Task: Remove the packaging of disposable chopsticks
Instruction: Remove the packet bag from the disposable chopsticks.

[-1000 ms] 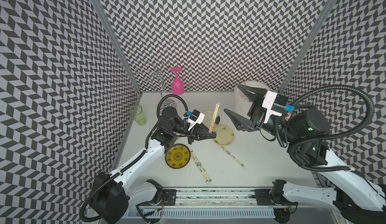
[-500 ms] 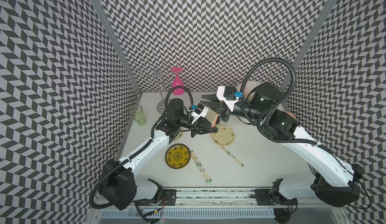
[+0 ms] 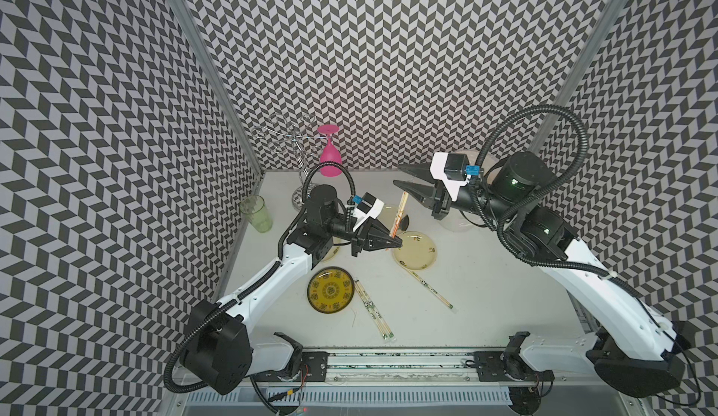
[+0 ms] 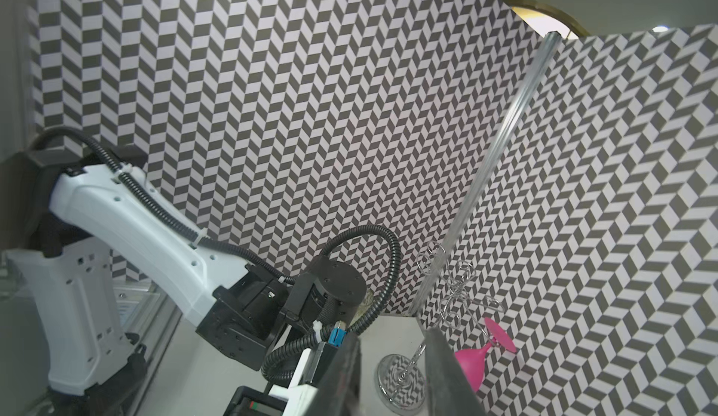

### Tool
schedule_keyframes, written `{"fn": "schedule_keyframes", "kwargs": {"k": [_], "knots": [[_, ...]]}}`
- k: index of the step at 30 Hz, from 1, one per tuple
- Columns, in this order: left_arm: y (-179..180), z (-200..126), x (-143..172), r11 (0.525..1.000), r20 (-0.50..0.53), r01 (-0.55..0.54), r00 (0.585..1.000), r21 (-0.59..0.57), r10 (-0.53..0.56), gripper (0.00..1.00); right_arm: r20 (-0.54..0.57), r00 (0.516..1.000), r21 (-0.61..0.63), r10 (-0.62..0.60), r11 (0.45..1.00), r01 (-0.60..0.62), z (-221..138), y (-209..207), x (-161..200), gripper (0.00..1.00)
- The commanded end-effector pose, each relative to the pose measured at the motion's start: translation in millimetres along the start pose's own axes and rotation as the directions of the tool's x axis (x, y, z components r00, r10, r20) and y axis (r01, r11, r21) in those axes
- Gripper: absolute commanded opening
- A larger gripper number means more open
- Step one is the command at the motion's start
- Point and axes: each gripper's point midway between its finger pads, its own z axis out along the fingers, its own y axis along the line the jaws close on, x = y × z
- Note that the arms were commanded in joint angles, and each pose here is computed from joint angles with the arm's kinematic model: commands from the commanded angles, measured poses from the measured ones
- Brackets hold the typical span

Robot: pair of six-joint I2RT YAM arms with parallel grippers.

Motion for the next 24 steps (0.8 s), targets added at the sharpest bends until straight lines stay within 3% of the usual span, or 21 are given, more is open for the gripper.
{"fn": "schedule_keyframes", "kwargs": {"k": [1, 2, 3, 8, 13, 19, 24], "knots": [[-7.5, -1.8, -5.4, 0.999, 0.006, -0.037, 0.999, 0.009, 0.037, 0.00, 0.021, 1.000, -0.038, 0.003, 0.999, -0.002, -3.7, 8.1, -5.8, 0.14], [-7.7, -1.9, -5.5, 0.999, 0.007, -0.039, 0.999, 0.008, 0.039, 0.00, 0.022, 1.000, -0.038, 0.006, 0.999, -0.005, -4.3, 8.0, -6.4, 0.04], [-8.1, -2.0, -5.4, 0.999, 0.007, -0.041, 0.999, 0.006, 0.041, 0.00, 0.022, 1.000, -0.035, 0.010, 0.999, -0.010, -4.1, 7.5, -6.2, 0.00], [-6.4, -1.9, -3.6, 1.000, 0.009, -0.031, 0.999, -0.001, 0.031, 0.00, 0.052, 0.998, 0.018, 0.023, 1.000, -0.024, -8.1, 0.0, -12.2, 0.00], [-7.0, -2.0, -3.5, 1.000, 0.009, -0.031, 0.999, -0.001, 0.031, 0.00, 0.053, 0.999, 0.073, 0.007, 0.997, -0.011, -10.2, -8.1, -11.5, 0.28], [-6.9, -2.0, -2.9, 0.999, 0.009, -0.032, 0.999, -0.003, 0.032, 0.00, 0.058, 0.998, 0.071, 0.003, 0.997, -0.007, -8.7, -9.4, -14.9, 0.16], [-5.2, -1.9, -1.3, 1.000, 0.009, -0.025, 1.000, -0.006, 0.025, 0.00, 0.065, 0.998, 0.069, -0.002, 0.998, -0.002, -10.7, -8.8, -18.6, 0.16]]}}
